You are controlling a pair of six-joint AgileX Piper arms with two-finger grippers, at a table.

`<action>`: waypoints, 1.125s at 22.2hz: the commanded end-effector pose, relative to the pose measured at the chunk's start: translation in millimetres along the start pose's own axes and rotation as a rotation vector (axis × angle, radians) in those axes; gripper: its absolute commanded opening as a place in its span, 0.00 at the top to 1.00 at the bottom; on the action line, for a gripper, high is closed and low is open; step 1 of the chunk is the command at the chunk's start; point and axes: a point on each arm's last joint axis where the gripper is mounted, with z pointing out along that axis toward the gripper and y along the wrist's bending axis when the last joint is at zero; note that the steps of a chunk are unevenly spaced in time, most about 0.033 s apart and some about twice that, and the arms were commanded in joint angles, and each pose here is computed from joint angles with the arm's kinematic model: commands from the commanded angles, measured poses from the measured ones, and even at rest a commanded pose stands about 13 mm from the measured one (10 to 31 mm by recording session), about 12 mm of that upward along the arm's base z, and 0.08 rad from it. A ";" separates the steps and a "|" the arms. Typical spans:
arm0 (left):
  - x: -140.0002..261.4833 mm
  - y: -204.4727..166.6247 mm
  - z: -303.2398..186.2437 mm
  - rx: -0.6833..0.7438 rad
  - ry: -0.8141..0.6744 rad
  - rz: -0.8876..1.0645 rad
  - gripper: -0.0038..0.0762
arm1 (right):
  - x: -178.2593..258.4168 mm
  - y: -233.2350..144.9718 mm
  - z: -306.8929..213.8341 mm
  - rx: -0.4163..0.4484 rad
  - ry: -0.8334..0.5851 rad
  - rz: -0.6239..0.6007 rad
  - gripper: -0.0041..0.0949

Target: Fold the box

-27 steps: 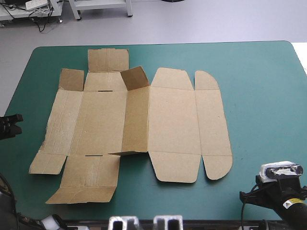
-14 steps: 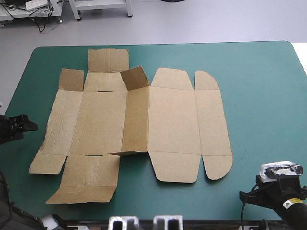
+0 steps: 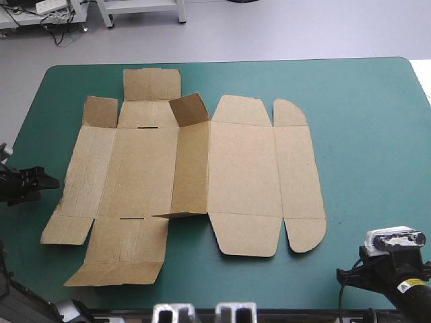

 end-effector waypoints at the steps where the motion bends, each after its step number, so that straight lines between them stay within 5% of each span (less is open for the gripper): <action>1: 0.4 -17.8 -11.8 0.085 0.000 0.034 0.34 | -9.5 -0.7 -3.5 0.009 -0.061 0.001 0.98; 19: 6.4 -67.1 70.3 0.182 0.283 0.175 0.35 | -9.6 -0.9 -3.5 0.012 -0.062 0.002 0.98; 22: 6.6 -67.2 70.6 0.175 0.289 0.126 0.54 | -9.6 -0.9 -3.5 0.012 -0.062 0.002 0.98; 25: 6.4 -66.8 69.5 0.165 0.291 0.097 0.85 | -9.6 -0.9 -3.5 0.012 -0.062 0.002 0.98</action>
